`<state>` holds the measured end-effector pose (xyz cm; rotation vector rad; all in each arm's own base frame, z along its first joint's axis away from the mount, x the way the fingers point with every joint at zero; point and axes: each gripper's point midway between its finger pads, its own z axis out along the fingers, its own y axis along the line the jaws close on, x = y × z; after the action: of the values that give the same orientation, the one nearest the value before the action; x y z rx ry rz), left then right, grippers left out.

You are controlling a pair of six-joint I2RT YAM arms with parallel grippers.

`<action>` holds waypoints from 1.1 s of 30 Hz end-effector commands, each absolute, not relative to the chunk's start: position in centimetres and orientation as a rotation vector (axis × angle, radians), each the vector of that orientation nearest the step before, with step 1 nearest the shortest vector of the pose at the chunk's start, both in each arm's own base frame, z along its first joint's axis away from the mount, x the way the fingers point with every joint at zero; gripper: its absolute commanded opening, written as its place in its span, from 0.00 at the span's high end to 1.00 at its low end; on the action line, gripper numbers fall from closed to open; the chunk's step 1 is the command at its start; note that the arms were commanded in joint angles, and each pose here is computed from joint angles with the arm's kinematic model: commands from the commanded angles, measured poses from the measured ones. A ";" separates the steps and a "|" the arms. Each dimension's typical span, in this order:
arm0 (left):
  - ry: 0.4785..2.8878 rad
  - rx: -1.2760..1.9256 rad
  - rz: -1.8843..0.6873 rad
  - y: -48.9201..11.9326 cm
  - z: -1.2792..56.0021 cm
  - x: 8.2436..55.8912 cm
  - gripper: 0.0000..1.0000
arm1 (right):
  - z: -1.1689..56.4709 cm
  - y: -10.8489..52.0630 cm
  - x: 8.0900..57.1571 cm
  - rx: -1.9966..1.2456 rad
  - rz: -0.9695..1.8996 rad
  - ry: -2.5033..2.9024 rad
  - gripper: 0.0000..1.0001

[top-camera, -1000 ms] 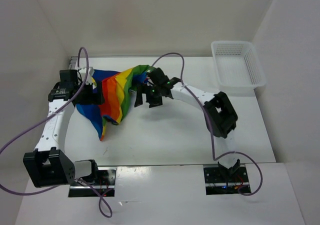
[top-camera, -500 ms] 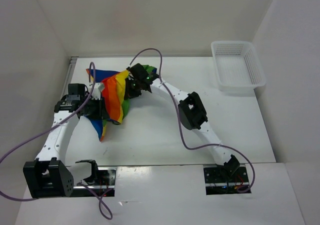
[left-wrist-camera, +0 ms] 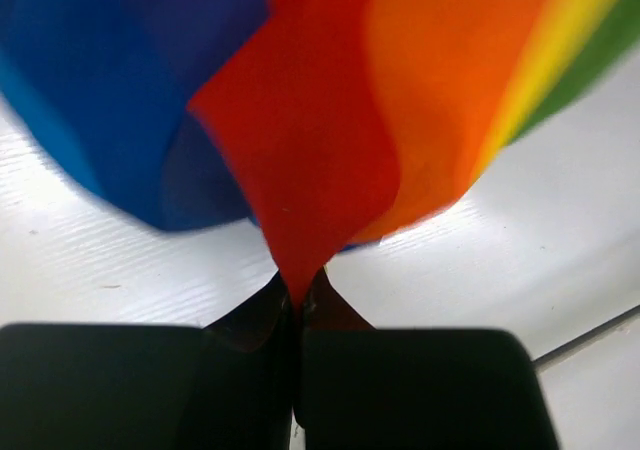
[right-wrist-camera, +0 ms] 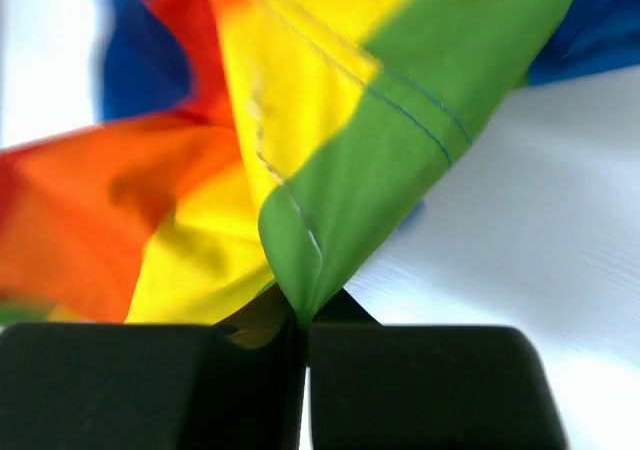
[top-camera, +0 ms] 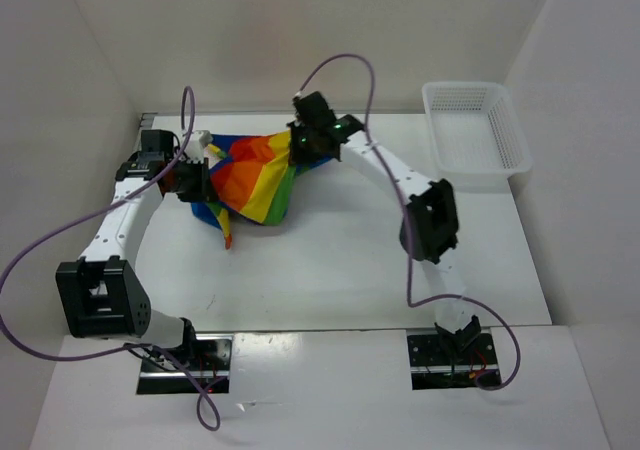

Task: Fold and stack the shorts
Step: Flatten the shorts out

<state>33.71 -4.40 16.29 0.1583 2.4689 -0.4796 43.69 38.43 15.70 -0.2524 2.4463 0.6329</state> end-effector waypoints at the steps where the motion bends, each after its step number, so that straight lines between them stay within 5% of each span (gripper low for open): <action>1: 2.457 0.241 -0.588 -6.9 16.0 34.0 0.97 | 23.1 30.5 43.7 -0.187 0.502 2.325 1.00; 3: 2.466 0.284 -0.607 -8.2 15.4 33.5 0.92 | 22.9 27.4 41.2 -0.176 0.442 2.354 1.00; 4: 2.484 0.291 -0.602 -8.4 14.8 33.1 0.81 | 22.7 25.6 40.9 -0.138 0.374 2.353 1.00; 5: 2.484 0.302 -0.606 -8.7 14.8 33.0 0.63 | 22.4 24.2 40.3 -0.116 0.335 2.366 1.00; 6: 2.486 0.319 -0.639 -9.3 14.6 32.6 0.33 | 21.9 22.5 38.9 -0.102 0.298 2.390 1.00; 7: 2.495 0.337 -0.659 -9.9 14.3 32.5 0.13 | 21.7 21.8 38.6 -0.071 0.295 2.399 0.89; 10: 2.524 0.359 -0.677 -10.7 13.1 32.6 0.07 | 20.2 19.7 39.2 0.021 0.345 2.438 0.36; 11: 2.524 0.359 -0.677 -10.7 13.1 32.6 0.06 | 19.7 18.3 40.2 0.088 0.348 2.441 0.26; 15: 2.539 0.359 -0.626 -10.4 12.1 33.3 0.14 | 18.8 15.9 40.8 0.269 0.472 2.443 0.30; 19: 2.571 0.349 -0.557 -9.9 10.2 34.1 0.11 | 20.0 13.3 38.1 0.344 0.491 2.390 0.69; 21: 2.610 0.332 -0.509 -9.2 8.7 34.5 0.07 | 17.9 12.9 35.9 0.352 0.482 2.457 0.80; 23: 2.604 0.300 -0.481 -8.3 8.3 35.8 0.07 | 16.3 13.3 33.4 0.338 0.509 2.514 0.82; 26: 2.648 0.214 -0.380 -5.5 6.7 37.4 0.07 | 14.2 13.6 30.3 0.370 0.526 2.571 0.76; 30: 2.673 0.136 -0.384 -3.4 4.6 39.5 0.09 | 12.4 13.9 27.1 0.397 0.541 2.627 0.55; 33: 2.638 0.129 -0.374 -3.0 4.4 41.5 0.09 | 12.8 14.9 26.6 0.397 0.578 2.628 0.27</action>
<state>38.20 -3.58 3.30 0.1201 2.7305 -0.4037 26.77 13.76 11.33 0.3911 2.6709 0.5029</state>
